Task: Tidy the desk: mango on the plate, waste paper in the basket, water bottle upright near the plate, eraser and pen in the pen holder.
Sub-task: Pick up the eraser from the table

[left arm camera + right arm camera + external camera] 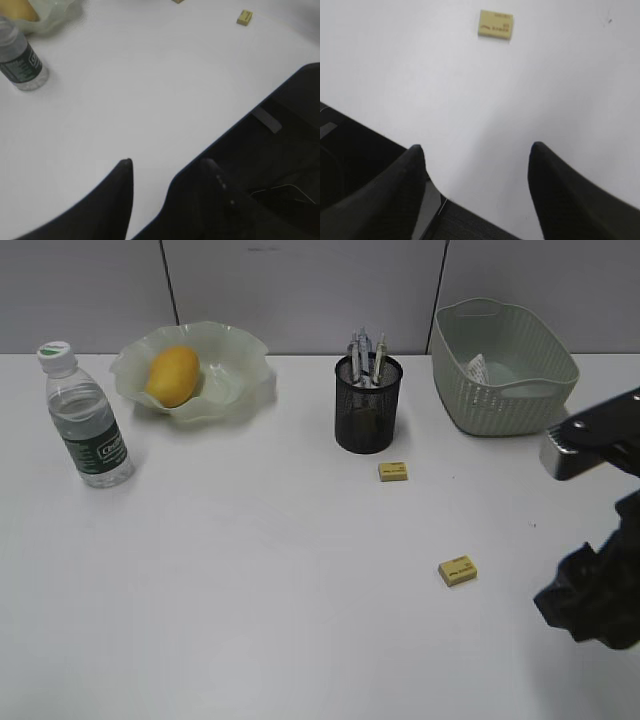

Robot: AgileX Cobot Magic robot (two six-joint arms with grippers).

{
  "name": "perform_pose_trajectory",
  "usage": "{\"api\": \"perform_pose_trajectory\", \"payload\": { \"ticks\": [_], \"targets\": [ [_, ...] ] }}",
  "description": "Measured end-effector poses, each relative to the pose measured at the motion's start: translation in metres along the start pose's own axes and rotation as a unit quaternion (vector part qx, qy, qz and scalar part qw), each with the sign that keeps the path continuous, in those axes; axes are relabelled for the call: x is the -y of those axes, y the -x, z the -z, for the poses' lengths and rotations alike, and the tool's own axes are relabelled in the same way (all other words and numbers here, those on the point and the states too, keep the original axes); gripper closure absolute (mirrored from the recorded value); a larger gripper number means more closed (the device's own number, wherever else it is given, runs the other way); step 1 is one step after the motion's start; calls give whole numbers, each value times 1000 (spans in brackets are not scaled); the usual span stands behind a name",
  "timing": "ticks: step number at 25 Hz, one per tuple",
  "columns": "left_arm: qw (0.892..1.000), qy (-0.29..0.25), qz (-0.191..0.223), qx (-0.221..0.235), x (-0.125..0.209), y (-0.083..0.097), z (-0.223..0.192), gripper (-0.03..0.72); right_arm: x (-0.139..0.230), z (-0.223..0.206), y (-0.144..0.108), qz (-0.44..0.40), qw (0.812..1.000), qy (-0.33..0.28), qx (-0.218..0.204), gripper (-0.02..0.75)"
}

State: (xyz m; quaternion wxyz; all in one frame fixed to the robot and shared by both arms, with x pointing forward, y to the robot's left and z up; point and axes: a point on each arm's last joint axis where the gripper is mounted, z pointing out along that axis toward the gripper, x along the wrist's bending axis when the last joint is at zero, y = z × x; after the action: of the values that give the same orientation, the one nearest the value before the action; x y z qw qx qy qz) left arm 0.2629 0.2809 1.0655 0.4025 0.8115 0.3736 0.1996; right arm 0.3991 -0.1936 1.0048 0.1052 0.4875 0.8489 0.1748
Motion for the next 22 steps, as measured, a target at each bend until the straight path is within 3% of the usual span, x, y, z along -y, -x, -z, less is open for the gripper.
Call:
{"api": "perform_pose_trajectory", "payload": {
  "ticks": [13,22],
  "targets": [
    [1000,-1,10,2,10,1,2,354,-114,-65,-5,9,1000,2,8,229],
    [1000,-2,10,3,10,1,2,354,-164,-123,44,-115,993,23,33,223]
  ]
}}
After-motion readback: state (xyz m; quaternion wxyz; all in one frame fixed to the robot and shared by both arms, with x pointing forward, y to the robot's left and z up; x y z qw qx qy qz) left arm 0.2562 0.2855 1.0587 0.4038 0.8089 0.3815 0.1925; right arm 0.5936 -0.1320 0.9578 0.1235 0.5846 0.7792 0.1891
